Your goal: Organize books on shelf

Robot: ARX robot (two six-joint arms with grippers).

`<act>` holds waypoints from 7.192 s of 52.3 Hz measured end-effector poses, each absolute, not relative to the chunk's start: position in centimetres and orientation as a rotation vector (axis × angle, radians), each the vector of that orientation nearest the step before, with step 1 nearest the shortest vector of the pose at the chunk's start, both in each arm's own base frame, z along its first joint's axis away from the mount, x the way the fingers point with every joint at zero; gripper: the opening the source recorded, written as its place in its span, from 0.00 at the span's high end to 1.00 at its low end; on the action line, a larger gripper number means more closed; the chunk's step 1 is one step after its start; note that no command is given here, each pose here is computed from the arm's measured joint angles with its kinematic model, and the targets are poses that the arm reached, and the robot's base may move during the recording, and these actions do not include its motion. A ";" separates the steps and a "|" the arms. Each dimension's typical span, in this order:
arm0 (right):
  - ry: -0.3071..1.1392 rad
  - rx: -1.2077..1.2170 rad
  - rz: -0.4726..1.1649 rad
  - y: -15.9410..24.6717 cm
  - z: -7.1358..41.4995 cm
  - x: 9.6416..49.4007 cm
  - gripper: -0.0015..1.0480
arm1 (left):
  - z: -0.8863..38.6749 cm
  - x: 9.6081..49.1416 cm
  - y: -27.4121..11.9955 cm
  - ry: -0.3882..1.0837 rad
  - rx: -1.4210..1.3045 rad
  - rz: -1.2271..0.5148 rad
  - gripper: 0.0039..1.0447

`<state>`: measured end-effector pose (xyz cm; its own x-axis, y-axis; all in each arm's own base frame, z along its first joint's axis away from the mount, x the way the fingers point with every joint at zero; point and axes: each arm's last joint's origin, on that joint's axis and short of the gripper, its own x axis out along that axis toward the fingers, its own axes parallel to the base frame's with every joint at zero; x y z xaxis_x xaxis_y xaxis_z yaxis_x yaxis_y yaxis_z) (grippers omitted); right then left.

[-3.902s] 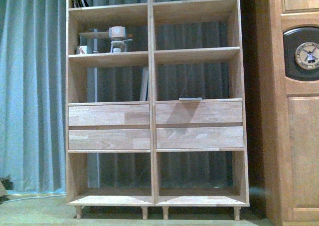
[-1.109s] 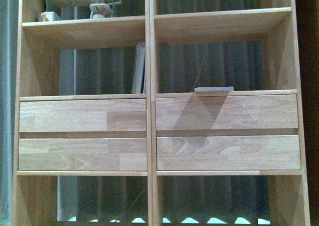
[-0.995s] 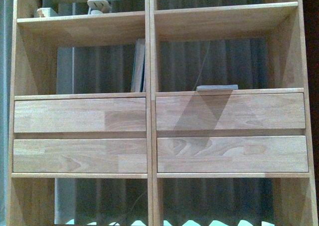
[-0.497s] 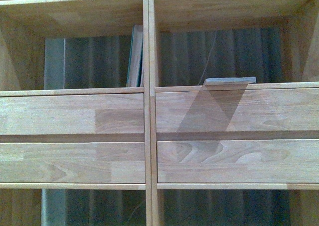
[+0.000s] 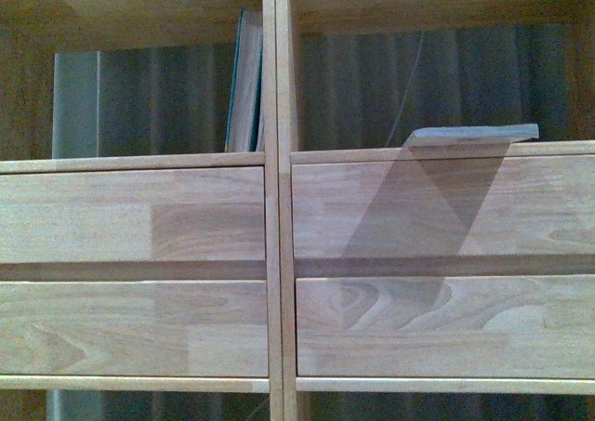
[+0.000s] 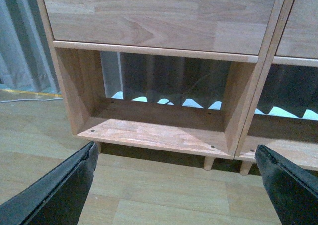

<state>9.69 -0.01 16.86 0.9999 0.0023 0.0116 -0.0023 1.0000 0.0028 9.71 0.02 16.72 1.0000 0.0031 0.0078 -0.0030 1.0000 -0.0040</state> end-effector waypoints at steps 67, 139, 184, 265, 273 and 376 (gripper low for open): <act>0.031 0.419 0.342 1.3 28.6 24.1 0.07 | 16.7 9.7 0.0 -0.008 -0.004 0.002 0.06; 0.069 1.335 -0.030 3.2 27.3 45.4 0.59 | 16.7 9.7 0.0 -0.008 -0.004 0.002 0.06; 0.018 1.521 0.139 1.5 28.6 41.5 0.93 | 21.0 10.0 0.0 0.026 -0.239 -0.449 0.06; 0.095 1.298 1.040 10.5 34.9 26.1 0.93 | 40.5 28.8 -12.5 -0.008 -0.824 -0.926 0.33; 0.101 1.293 1.055 10.7 34.6 25.6 0.93 | 40.8 28.8 -12.9 -0.016 -0.827 -0.930 0.55; -0.174 0.967 0.749 1.5 35.6 25.2 0.07 | 41.9 40.9 0.5 -0.374 0.350 -0.197 0.94</act>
<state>25.18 1.48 35.61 0.7400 0.4983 0.4518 -0.6466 0.3422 0.6818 40.94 0.51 41.85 0.9128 -0.2513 0.3219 0.1236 0.9213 0.3687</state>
